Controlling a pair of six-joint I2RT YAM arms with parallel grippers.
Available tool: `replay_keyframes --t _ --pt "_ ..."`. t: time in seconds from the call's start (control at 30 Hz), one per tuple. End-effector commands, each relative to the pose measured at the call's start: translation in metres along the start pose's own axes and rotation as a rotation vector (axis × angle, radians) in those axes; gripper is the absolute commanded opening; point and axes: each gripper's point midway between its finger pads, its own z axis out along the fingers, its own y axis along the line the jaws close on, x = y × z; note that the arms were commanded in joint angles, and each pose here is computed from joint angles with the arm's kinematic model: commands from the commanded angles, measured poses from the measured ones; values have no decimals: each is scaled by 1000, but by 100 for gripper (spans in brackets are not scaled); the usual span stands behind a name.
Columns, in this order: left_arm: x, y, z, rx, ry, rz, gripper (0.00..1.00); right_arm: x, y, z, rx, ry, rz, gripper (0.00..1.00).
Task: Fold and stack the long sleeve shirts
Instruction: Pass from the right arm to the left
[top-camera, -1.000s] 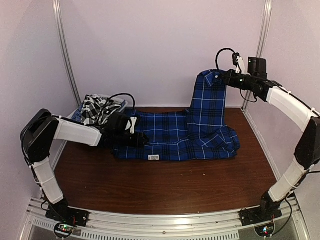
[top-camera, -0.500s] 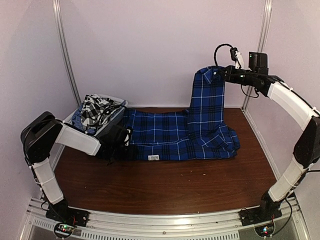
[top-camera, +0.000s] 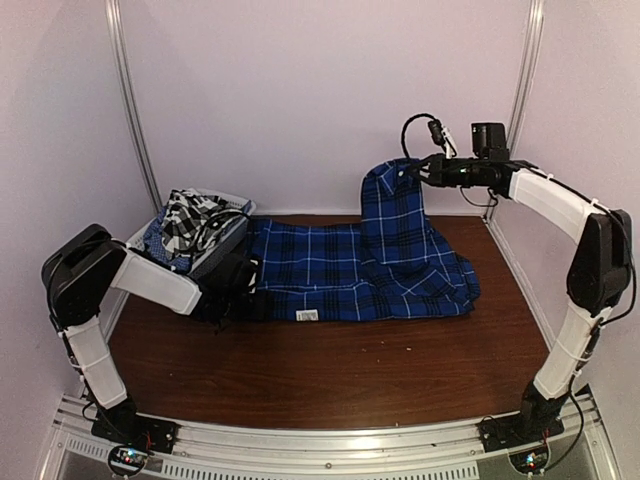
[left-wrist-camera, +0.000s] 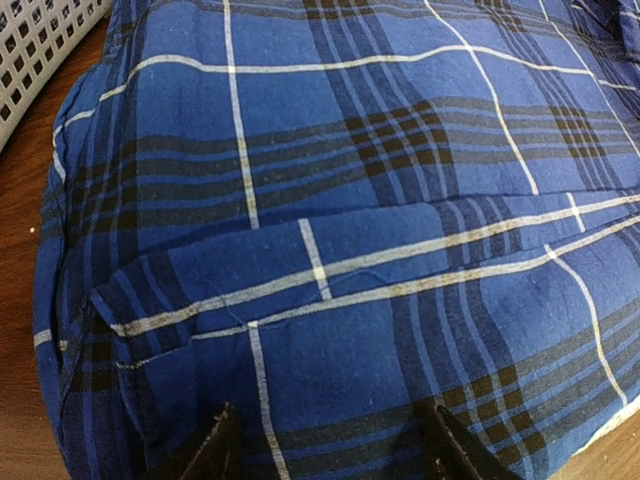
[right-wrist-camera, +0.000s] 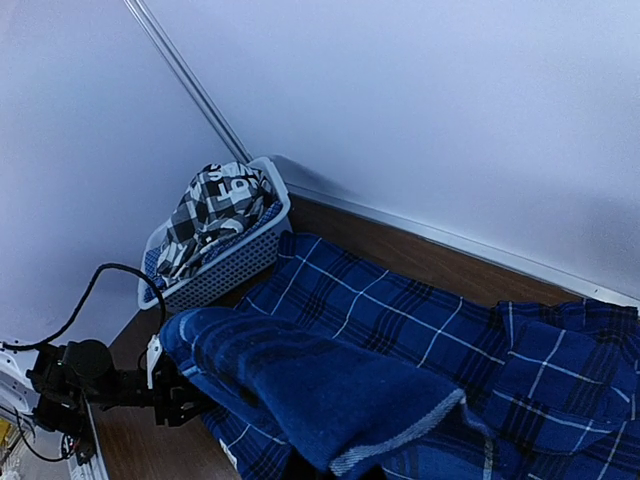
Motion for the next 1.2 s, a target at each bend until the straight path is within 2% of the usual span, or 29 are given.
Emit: replay_keyframes --t 0.0,0.07,0.17,0.4,0.8,1.0,1.17 --pt "-12 -2 -8 7 -45 -25 65 -5 24 -5 -59 -38 1 0" --pt "-16 -6 -10 23 -52 -27 66 1 30 -5 -63 -46 33 0" --pt "-21 -11 -13 47 -61 -39 72 4 38 -7 -59 -59 45 0" --pt "-33 -27 -20 127 -66 -63 85 -13 30 -1 -17 -82 14 0" --pt "-41 -34 -34 176 -81 -74 91 -42 15 38 -65 -74 -89 0" --pt "-42 -41 -36 212 -83 -74 92 -21 17 45 -41 -40 -29 0" --pt "-46 -46 -38 235 -87 -68 92 10 12 37 44 -40 138 0"
